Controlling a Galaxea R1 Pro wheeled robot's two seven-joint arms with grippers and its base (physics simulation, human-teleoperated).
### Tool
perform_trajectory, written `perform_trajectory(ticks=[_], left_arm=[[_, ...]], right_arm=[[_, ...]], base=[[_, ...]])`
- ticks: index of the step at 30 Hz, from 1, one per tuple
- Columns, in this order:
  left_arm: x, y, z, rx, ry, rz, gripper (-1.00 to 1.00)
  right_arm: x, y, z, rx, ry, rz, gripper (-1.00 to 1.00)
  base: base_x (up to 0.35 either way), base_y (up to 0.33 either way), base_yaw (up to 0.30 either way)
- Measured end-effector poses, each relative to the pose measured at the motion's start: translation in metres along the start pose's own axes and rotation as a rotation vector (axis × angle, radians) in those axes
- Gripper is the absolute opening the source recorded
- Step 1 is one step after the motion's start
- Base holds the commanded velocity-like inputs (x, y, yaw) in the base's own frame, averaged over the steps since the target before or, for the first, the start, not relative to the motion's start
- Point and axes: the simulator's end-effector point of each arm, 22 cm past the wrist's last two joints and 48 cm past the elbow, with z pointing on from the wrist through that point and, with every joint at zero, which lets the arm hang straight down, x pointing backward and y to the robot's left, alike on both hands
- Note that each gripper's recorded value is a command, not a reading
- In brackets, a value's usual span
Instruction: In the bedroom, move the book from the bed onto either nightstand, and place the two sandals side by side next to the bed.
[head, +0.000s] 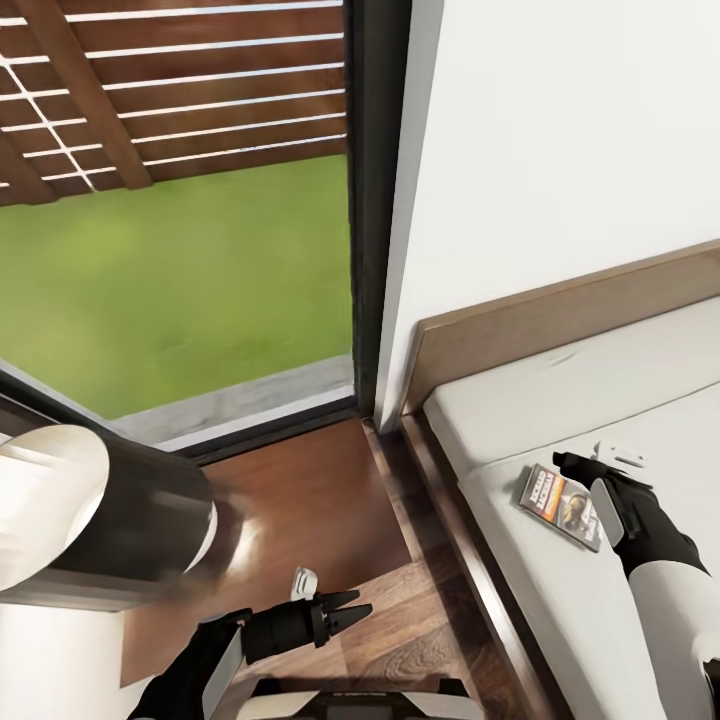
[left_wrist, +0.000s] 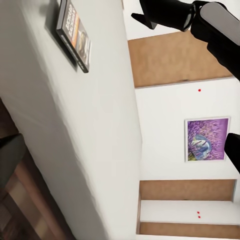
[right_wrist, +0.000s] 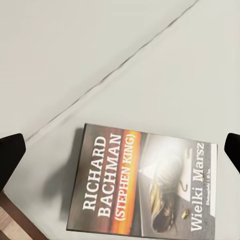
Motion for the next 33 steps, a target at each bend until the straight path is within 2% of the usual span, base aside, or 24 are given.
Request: perform_trajectory(ticks=[11, 16, 33], left_arm=[[-0.001, 0.011, 0.003, 0.000, 0.001, -0.002, 1.00], [0.000, 0.015, 0.004, 0.002, 0.010, -0.023, 1.00], [-0.001, 0.033, 0.008, 0.004, 0.011, -0.023, 1.00]], right_arm=[[-0.002, -0.002, 0.010, 0.009, -0.015, 0.001, 1.00], [0.000, -0.001, 0.014, 0.009, -0.015, 0.000, 1.00], [0.007, 0.001, 0.031, 0.012, -0.016, 0.005, 1.00]], base=[[0.000, 0.000, 0.000], [0.000, 0.000, 0.000], [0.000, 0.000, 0.000]])
